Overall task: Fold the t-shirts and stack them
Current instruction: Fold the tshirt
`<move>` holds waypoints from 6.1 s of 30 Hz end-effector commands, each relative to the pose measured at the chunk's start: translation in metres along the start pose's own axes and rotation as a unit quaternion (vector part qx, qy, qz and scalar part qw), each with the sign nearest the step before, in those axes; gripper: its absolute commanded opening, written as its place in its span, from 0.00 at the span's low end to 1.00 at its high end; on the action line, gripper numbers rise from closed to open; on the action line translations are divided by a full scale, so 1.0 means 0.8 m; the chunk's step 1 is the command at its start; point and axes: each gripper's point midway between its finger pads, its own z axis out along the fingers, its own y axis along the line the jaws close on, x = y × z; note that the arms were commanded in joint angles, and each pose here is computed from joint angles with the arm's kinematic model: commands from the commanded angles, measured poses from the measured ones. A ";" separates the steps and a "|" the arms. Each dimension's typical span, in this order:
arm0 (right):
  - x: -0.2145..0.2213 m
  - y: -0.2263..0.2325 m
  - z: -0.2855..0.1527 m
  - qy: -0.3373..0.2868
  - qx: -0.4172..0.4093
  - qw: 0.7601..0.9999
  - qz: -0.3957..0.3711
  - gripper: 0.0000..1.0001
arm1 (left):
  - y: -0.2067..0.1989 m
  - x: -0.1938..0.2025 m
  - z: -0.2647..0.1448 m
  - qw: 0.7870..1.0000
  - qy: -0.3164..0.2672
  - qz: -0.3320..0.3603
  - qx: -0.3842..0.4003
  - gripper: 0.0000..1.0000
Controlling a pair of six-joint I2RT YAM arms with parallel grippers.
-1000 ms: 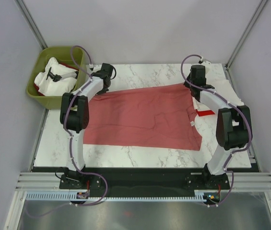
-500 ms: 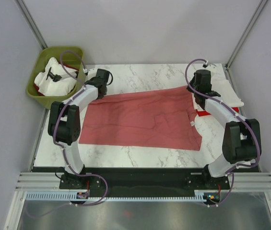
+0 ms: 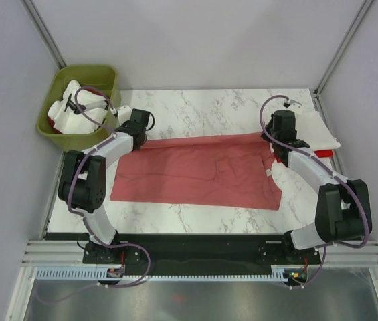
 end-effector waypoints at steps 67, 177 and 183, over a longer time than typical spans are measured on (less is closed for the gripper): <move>0.094 0.014 -0.058 0.040 -0.015 0.999 0.023 0.55 | -0.274 0.100 -0.202 0.867 0.041 0.028 0.495 0.68; 0.241 0.002 -0.095 0.262 -0.152 0.947 0.112 0.51 | -0.273 0.220 -0.316 0.755 0.026 0.158 0.636 0.50; 0.252 -0.016 -0.124 0.251 -0.160 0.950 0.093 0.54 | -0.299 0.222 -0.304 0.759 0.043 0.176 0.625 0.50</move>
